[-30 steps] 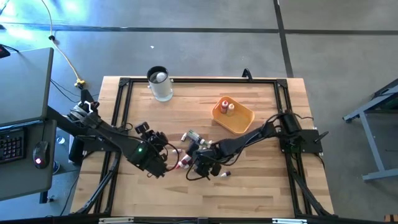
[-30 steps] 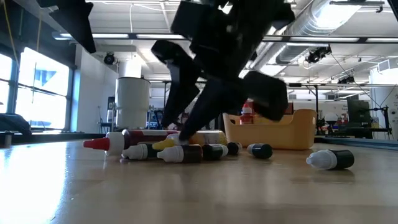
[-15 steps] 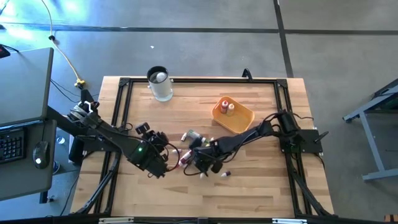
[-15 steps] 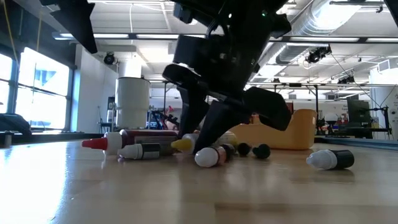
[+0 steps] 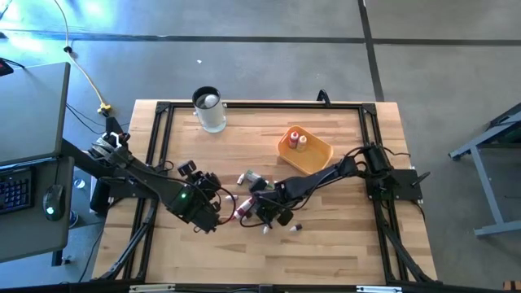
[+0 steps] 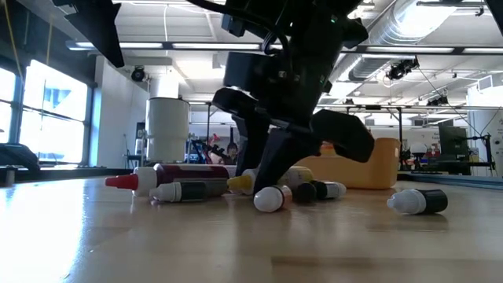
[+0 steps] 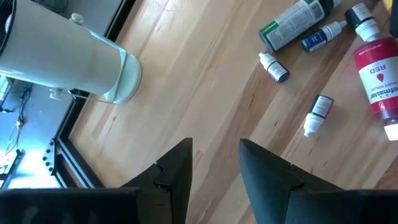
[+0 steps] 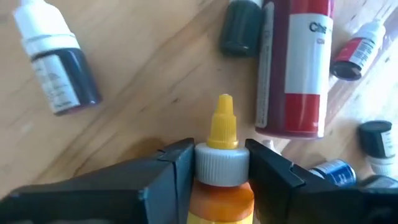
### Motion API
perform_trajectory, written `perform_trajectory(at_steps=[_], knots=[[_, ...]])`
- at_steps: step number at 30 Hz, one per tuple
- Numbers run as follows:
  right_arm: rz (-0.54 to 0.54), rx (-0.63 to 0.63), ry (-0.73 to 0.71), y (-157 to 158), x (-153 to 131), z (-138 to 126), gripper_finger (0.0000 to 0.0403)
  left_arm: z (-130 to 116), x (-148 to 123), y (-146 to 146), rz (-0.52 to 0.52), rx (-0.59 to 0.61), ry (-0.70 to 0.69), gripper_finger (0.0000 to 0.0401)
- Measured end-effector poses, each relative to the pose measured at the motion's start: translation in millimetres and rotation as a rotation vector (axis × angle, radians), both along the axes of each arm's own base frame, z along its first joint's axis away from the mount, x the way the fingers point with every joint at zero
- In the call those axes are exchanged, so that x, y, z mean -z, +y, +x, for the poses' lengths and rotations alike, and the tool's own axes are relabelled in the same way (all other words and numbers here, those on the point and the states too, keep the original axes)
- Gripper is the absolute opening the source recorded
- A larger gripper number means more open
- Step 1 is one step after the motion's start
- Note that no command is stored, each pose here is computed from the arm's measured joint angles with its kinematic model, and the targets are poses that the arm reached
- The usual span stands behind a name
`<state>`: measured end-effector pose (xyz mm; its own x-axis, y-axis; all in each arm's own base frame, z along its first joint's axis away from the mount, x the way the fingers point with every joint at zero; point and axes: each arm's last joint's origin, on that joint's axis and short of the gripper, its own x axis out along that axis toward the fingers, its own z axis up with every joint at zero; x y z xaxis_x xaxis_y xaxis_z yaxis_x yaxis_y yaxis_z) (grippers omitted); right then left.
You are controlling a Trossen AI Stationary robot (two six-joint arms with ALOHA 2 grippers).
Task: Pick & Place food coloring
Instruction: Put the large yellow food coloring bottle into the yellow bin
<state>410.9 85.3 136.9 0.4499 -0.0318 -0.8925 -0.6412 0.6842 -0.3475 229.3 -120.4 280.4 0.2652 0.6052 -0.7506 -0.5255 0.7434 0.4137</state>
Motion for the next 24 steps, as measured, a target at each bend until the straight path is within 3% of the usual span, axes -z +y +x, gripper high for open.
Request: perform_trajectory(at_steps=[6, 13, 19, 24], knots=[[-0.044, 0.018, -0.014, 0, -7, -2, 0.0114, 0, 0, 0, 0.003, -0.018, -0.027, 0.0129], [-0.105, 0.082, -0.178, -7, -65, -12, 0.012, 2, -1, 0, 0.025, -0.054, -0.102, 0.0129], [0.077, 0.24, -0.372, -38, -138, -38, 0.0116, 6, -2, -1, 0.025, -0.078, -0.189, 0.0129], [0.168, 0.364, -0.544, -69, -154, -74, 0.0117, 8, -2, -2, 0.015, -0.079, -0.211, 0.0129]])
